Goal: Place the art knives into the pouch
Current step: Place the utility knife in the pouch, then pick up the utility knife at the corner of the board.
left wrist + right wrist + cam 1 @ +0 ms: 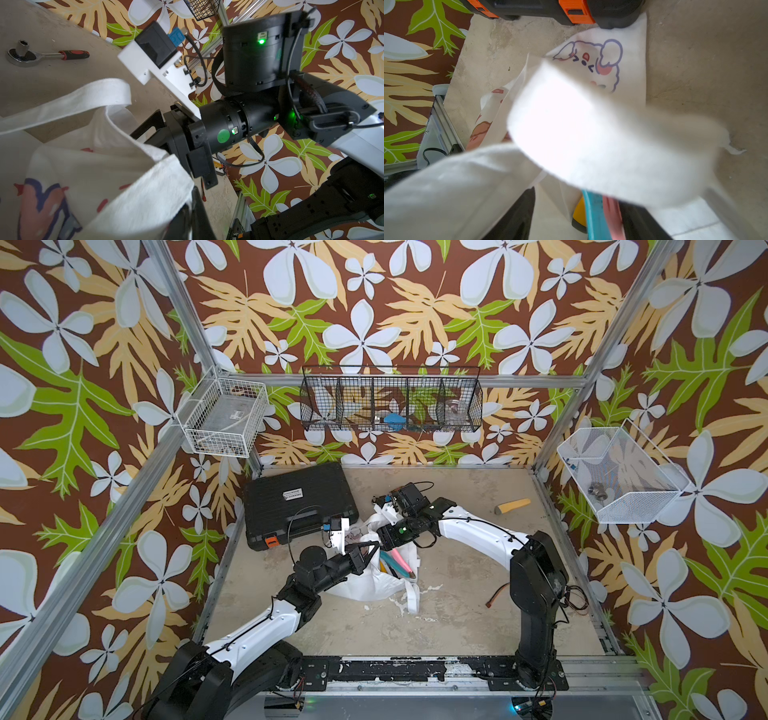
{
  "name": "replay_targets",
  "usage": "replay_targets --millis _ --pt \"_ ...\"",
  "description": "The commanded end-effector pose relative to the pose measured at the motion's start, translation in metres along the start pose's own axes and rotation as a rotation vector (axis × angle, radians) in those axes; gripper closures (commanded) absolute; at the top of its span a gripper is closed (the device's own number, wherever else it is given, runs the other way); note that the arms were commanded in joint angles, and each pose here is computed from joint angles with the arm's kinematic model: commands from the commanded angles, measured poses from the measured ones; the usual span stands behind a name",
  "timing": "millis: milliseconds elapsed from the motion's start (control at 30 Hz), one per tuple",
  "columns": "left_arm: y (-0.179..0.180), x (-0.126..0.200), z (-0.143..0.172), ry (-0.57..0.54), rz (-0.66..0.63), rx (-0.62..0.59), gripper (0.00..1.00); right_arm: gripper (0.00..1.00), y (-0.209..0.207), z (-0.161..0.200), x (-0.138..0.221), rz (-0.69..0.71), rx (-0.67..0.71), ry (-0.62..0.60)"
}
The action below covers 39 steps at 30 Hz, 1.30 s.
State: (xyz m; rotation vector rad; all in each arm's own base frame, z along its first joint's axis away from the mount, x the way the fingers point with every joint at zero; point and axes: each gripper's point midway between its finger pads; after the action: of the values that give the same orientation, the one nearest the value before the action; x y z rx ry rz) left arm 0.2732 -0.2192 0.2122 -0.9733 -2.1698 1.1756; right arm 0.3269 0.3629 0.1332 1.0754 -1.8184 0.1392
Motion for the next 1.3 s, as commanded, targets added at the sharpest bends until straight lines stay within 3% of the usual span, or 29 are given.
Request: replay_targets --millis 0,133,267,567,733,967,1133,1267 --pt "-0.005 -0.001 -0.003 -0.010 0.018 -0.027 1.00 0.23 -0.007 -0.005 0.016 0.029 0.020 -0.060" --pt "-0.004 -0.002 -0.003 -0.009 0.013 -0.025 1.00 0.21 -0.010 -0.004 0.035 0.068 0.030 -0.085" --pt "-0.002 -0.002 -0.004 -0.011 0.001 -0.034 1.00 0.21 -0.035 0.016 0.069 0.211 0.013 -0.094" --pt "0.000 -0.004 -0.003 -0.007 -0.004 -0.038 1.00 0.23 -0.136 0.045 0.159 0.577 -0.256 -0.252" --pt "0.002 -0.004 -0.001 -0.004 -0.003 -0.031 1.00 0.26 -0.189 0.043 0.157 0.702 -0.393 -0.289" --pt "0.000 -0.002 0.000 0.002 0.007 -0.031 1.00 0.30 -0.277 0.060 0.128 0.807 -0.580 -0.168" --pt "0.001 -0.001 0.002 0.003 0.011 -0.025 1.00 0.34 -0.316 0.079 0.132 0.855 -0.733 -0.253" --pt "-0.001 -0.002 0.003 0.006 0.023 -0.020 1.00 0.35 -0.342 0.088 0.156 1.042 -0.807 -0.291"
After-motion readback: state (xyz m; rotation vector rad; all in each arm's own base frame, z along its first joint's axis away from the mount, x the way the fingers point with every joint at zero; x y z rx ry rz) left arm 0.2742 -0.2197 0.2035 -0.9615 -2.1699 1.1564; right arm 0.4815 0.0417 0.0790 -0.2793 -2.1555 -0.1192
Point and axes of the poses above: each gripper's point midway between its finger pads, its own x axis back along the fingers, its own y axis along the line the jaws close on, z = x × y, and after that the axes turned 10 degrees about x, right-handed
